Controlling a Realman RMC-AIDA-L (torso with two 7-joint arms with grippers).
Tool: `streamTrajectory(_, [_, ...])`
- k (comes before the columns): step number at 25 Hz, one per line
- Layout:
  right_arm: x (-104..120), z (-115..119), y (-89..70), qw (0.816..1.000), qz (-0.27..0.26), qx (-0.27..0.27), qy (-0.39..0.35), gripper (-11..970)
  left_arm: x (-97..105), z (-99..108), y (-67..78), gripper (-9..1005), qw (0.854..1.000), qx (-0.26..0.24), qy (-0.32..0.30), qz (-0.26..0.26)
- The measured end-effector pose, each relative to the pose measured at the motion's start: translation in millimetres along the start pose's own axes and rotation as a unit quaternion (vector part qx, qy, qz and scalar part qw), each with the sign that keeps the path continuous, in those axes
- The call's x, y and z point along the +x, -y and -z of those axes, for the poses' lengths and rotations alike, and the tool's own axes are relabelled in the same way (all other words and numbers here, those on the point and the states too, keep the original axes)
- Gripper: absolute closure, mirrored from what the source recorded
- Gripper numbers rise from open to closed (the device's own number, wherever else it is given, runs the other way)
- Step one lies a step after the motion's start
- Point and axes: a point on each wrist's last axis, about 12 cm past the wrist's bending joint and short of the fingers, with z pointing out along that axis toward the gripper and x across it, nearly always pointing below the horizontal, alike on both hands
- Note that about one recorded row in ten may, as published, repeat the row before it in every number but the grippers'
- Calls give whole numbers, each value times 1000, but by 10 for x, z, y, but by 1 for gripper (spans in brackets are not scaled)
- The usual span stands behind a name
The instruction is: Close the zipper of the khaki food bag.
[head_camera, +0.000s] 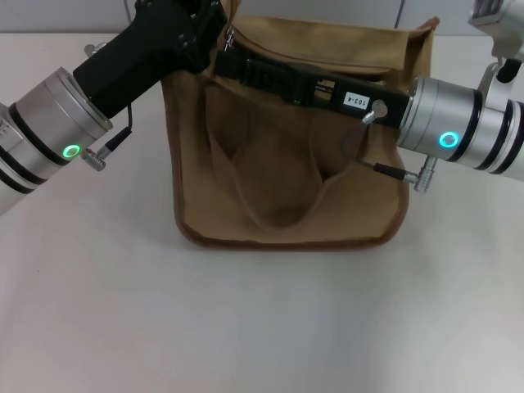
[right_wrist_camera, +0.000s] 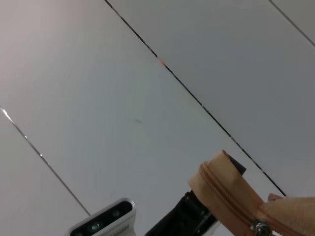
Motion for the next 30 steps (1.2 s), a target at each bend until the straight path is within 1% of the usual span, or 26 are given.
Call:
streamTrajectory(5, [5,-23,23,1000,8,10,-10,475,1,0,3,971,1000,1,0,2])
streamTrajectory(10, [12,-22,53,1000,5,23,-10,385,2,-8,17,971,1000,7,0,3])
streamTrajectory(24, [16,-2,50,1000,3,22,-5,395,-8,-24,21,972,1000,12,2,3])
streamTrajectory(26, [24,-1,41,1000,2,18,-6,440,-8,-24,21,972,1000,12,2,2])
streamTrajectory(30, [20,-1,69,1000,2,30,-6,529,-8,-20,22,972,1000,12,2,3])
